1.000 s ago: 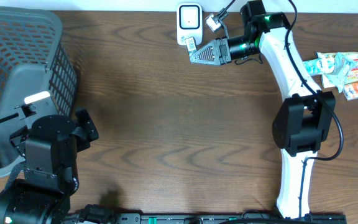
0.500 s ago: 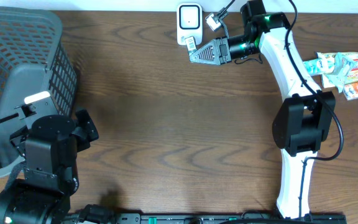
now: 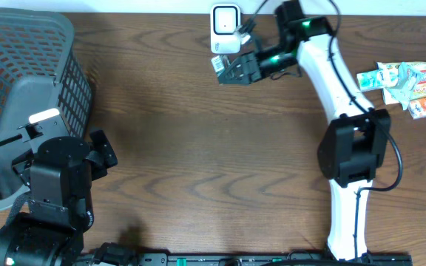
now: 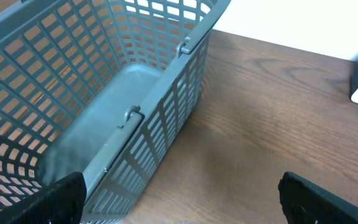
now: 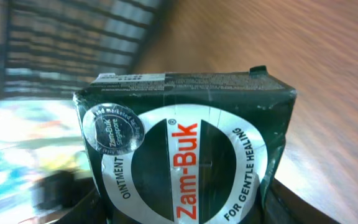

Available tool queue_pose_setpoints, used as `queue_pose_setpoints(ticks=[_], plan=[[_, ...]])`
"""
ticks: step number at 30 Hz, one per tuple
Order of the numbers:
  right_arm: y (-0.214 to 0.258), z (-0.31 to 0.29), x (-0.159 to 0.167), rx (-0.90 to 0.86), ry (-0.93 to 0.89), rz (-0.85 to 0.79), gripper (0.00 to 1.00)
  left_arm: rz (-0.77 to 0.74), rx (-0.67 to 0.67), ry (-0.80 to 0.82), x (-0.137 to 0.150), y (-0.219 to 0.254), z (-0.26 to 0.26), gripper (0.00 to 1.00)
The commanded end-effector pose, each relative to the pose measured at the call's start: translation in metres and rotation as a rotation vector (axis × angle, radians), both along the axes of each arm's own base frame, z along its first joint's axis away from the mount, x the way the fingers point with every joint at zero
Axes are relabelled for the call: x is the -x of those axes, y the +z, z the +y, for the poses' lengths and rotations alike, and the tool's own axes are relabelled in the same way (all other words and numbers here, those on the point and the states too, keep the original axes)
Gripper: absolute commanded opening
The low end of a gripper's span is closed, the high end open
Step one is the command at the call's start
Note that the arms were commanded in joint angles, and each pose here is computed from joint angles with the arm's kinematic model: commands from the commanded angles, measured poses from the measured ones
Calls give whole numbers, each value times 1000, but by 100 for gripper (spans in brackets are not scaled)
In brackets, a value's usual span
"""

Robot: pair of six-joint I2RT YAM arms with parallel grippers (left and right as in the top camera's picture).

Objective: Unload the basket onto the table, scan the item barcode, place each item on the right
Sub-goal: 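Rotate and hold the Zam-Buk tin in front of the scanner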

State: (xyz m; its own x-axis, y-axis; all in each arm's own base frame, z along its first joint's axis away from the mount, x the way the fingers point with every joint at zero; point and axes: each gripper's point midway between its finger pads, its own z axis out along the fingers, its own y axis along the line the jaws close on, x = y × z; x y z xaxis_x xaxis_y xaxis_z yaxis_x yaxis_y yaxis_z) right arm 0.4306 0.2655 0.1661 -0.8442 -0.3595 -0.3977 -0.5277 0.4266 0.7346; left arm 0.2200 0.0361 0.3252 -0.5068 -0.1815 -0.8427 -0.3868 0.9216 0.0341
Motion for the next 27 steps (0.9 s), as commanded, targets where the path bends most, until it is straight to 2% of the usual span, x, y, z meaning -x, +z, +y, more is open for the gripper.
queue_pose_setpoints(ticks=[1, 5, 10, 16, 19, 22, 27], plan=[[-46, -24, -24, 423, -214, -33, 49, -9, -2, 10, 1, 4, 2, 98], [-62, -72, -59, 813, -504, -184, 47, -9, -2, 10, 1, 4, 2, 98], [-42, -102, -91, 1057, -683, -434, 50, -9, -2, 10, 1, 4, 2, 98], [-14, -116, -122, 1108, -830, -611, 44, -9, -2, 10, 1, 4, 2, 98], [-2, -117, -134, 1104, -857, -677, 45, -9, -2, 10, 1, 4, 2, 98], [6, -114, -143, 1118, -811, -751, 50, -9, -2, 10, 1, 4, 2, 98], [16, -109, -158, 1165, -736, -877, 48, -9, -2, 10, 1, 4, 2, 98]])
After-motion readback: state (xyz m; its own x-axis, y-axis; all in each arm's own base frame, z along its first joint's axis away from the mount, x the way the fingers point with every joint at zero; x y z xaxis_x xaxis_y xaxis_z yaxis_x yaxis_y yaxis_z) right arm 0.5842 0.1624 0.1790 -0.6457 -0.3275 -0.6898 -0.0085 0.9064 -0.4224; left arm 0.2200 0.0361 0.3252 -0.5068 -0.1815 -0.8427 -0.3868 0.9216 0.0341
